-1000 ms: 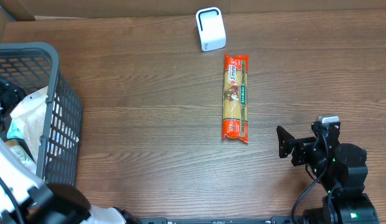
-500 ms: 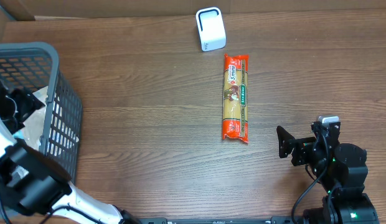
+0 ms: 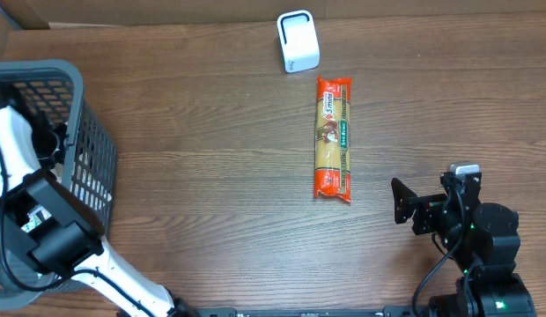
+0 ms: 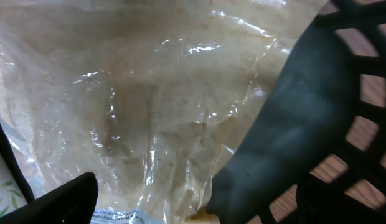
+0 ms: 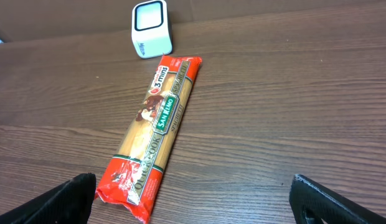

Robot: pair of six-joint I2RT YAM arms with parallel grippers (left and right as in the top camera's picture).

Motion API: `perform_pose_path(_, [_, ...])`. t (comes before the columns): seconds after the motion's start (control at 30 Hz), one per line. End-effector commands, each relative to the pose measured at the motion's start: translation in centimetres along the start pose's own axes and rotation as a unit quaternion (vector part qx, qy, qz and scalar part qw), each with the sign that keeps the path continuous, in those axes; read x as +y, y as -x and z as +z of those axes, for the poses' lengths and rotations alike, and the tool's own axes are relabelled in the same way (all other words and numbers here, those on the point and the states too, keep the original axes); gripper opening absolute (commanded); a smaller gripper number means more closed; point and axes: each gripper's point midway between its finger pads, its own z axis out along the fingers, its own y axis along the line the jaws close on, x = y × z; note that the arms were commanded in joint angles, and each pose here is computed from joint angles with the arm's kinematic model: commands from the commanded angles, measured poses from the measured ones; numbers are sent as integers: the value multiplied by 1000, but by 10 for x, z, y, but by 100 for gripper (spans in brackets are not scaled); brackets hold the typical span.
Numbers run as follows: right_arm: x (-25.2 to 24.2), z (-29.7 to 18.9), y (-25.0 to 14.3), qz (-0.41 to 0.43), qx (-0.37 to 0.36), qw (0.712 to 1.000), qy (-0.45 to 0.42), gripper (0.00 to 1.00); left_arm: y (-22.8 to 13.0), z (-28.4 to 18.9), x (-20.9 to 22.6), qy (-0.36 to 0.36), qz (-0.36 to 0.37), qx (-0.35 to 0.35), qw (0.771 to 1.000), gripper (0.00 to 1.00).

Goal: Scan the item barcode
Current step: 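Grasp the clear bag of bread rolls in the basket with the left gripper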

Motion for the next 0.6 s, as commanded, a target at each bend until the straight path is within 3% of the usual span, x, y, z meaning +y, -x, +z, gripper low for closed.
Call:
perform_pose_path(0.0, [1, 1, -1, -1, 0, 1000, 1, 100, -3, 12, 25, 64, -31, 13, 997, 93])
perform_pose_path(0.57, [1, 1, -1, -1, 0, 1000, 1, 100, -22, 53, 34, 90, -38, 32, 995, 95])
